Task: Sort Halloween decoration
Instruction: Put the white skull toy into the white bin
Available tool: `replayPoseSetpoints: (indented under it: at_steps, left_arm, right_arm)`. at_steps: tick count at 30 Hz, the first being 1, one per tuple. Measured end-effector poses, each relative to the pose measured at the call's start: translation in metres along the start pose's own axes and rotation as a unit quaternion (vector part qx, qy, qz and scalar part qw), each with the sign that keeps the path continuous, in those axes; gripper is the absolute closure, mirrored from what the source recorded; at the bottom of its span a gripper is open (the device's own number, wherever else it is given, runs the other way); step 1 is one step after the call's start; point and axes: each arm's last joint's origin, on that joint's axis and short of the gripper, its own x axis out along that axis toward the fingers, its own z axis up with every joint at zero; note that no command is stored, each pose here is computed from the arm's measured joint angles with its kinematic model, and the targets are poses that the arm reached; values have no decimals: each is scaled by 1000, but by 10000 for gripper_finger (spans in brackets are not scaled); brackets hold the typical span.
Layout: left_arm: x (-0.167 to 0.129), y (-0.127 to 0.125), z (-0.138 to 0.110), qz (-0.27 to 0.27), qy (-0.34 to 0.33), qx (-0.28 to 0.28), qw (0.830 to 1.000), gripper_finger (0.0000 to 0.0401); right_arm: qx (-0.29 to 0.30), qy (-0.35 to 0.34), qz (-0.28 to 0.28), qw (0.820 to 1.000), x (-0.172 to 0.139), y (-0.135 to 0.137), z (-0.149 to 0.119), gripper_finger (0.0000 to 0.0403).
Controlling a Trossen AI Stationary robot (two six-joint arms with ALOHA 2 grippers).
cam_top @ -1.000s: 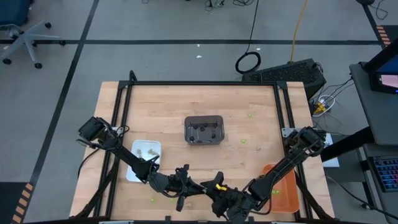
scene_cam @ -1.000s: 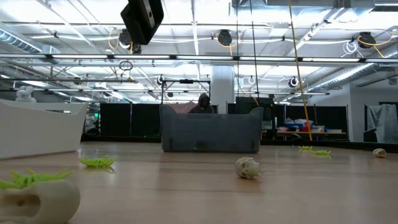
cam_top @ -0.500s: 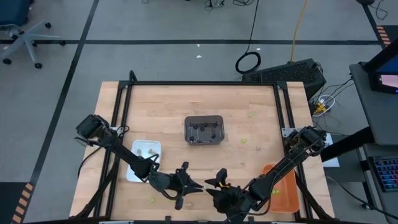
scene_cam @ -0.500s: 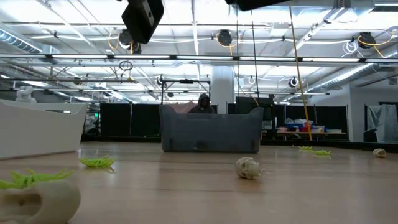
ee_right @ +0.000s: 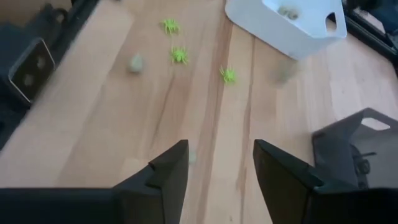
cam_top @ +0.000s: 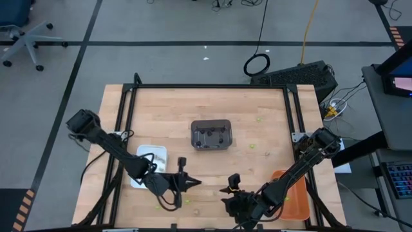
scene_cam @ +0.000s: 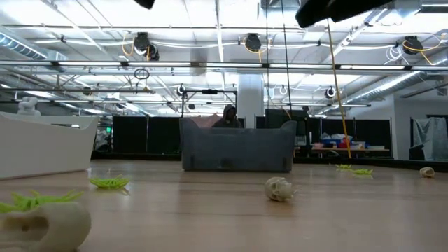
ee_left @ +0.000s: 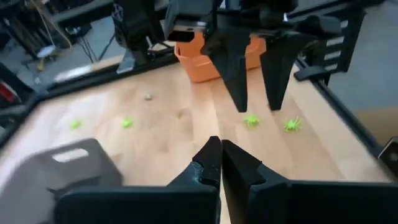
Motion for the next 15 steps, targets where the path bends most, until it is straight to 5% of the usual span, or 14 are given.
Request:
replayPoseSetpoints:
  at_steps: [8,15]
  left_arm:
    - [-16,10,4,2,30,37,999,401]
    - [-19,11,-4,1,68,-5,998,401]
  right_arm:
    - [5,10,-2,1000,0,0,-2,237]
    - [6,10,-2,1000,0,0,-2,237]
